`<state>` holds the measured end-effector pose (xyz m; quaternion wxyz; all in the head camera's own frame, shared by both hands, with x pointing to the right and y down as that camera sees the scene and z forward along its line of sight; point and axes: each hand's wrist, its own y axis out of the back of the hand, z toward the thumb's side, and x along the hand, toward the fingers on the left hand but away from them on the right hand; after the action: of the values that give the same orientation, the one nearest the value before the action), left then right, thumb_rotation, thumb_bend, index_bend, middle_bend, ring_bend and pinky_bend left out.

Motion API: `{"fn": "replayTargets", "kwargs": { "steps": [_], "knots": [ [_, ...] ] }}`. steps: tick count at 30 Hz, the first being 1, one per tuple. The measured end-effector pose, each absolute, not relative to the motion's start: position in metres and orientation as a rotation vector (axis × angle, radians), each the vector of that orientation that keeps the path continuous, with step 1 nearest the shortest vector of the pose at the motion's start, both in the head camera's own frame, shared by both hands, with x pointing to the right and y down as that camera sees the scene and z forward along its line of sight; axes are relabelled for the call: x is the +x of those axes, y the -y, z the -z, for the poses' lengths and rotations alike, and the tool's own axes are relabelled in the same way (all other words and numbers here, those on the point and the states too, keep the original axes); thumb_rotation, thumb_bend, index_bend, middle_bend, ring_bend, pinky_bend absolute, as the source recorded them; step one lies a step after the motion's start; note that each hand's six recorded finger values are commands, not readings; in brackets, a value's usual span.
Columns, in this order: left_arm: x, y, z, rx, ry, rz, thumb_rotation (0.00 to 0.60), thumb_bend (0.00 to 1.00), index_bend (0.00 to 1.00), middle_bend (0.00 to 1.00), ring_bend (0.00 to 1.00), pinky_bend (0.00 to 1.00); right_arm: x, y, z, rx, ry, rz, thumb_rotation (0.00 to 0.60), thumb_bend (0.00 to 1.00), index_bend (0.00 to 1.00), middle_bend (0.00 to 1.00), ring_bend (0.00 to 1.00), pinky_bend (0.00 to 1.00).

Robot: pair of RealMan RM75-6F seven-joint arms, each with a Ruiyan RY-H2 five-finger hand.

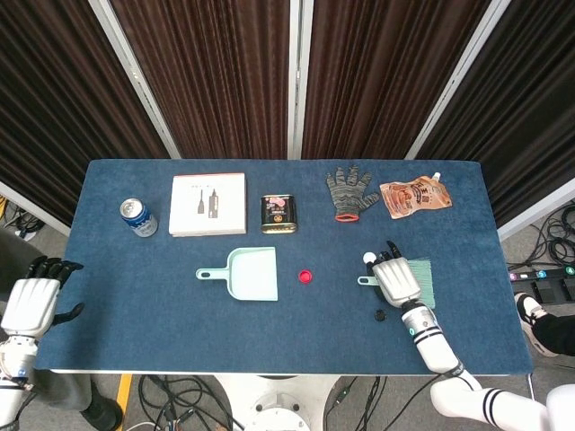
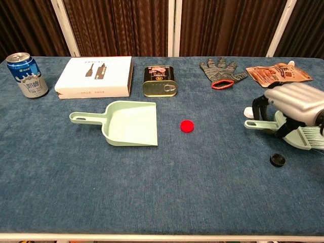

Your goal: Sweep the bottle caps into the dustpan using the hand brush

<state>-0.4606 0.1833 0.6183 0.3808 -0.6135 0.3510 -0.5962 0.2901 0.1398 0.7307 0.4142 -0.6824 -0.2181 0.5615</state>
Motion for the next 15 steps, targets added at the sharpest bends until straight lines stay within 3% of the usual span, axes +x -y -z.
{"fn": "replayTargets", "kwargs": {
  "steps": [9,15],
  "knots": [
    [-0.413,-0.138,-0.641,-1.699,-0.780,1.436,0.600,0.17,0.33,0.29,0.19,0.16,0.312,-0.090,-0.666,-1.767,0.751,-1.323,0.600,0.57,0.69,0.64,0.27,0.09],
    [-0.375,-0.116,-0.673,-1.802,-0.696,1.439,0.600,0.18,0.36,0.30,0.22,0.21,0.314,-0.049,-0.632,-1.725,0.812,-1.260,0.600,0.57,0.69,0.64,0.27,0.09]
  ]
}}
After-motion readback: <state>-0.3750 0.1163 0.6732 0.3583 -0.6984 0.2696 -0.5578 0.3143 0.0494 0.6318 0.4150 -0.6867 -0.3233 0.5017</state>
